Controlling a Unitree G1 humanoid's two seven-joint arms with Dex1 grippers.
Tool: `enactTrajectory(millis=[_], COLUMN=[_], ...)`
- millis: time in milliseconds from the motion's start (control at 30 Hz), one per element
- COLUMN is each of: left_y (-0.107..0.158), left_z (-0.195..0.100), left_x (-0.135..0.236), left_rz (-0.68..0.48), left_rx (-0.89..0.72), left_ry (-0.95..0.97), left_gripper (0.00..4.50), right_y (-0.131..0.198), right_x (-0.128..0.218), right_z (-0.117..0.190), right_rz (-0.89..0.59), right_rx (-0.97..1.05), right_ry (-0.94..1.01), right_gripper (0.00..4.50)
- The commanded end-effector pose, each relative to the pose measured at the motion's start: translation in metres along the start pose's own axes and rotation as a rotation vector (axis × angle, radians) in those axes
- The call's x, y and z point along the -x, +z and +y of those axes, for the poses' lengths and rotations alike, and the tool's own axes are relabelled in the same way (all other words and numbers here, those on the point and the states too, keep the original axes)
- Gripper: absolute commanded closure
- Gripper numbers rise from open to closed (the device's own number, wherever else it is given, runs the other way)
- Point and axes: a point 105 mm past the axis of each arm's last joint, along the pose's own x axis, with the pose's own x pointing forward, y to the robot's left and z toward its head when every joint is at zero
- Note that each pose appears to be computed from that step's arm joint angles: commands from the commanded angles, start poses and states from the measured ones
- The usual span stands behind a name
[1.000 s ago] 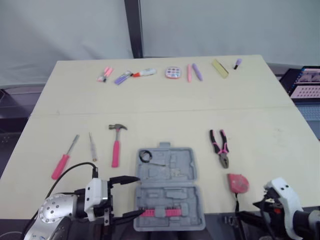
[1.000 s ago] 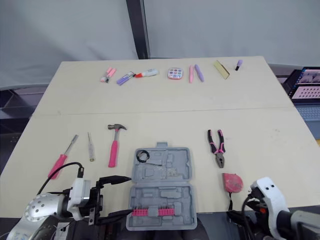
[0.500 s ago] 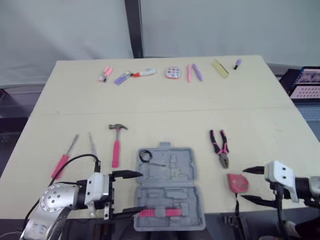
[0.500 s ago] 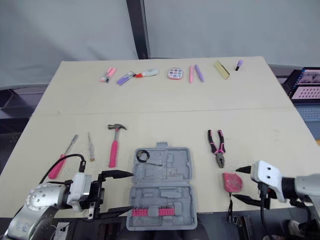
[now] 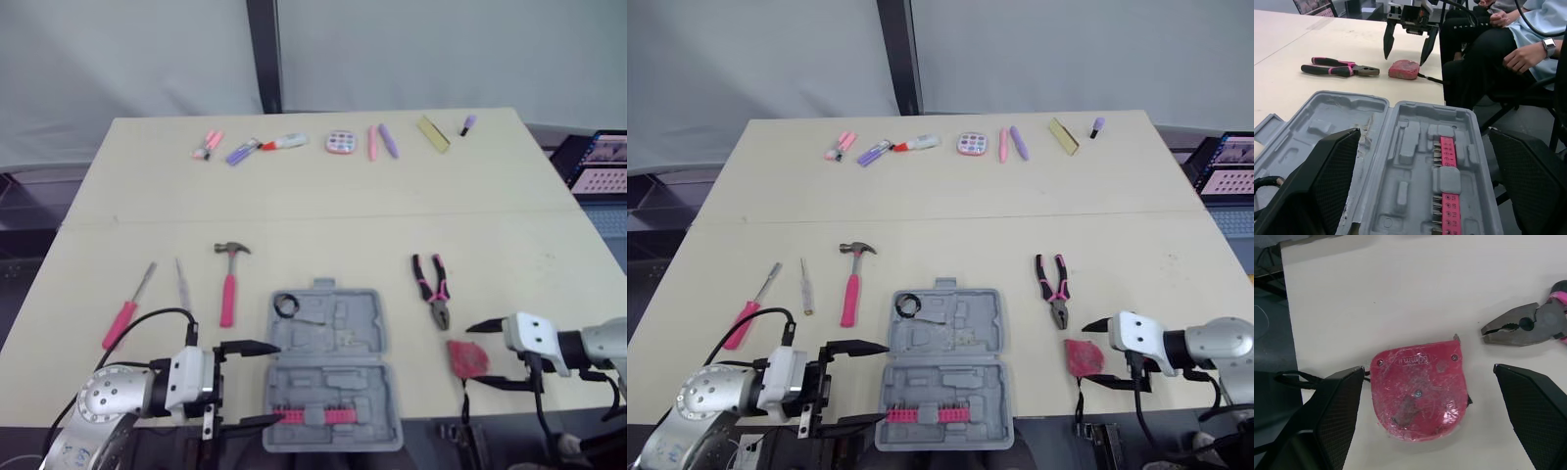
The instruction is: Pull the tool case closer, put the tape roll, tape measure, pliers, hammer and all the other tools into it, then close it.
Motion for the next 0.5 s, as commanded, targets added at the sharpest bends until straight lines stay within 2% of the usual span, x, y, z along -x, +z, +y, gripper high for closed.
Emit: enactTrajectory(millis=[33, 500], left_y=[0.008, 0.008], left_z=[-0.002, 0.003], left_x=[-0.001, 0.000], left_rz=[-0.012, -0.010], left_rx=[-0.044, -0.047], left_ry=[-0.005, 0.012], left_gripper=[0.00, 0.00], right_y=[0.001, -0.011], right_x=[0.005, -0.007], right_z=[-0.001, -0.004], right_rz=[0.013, 0.040], right_rx=[0.031, 0.039], right_ry=[0.010, -0.013], right_gripper=[0.03, 0.03])
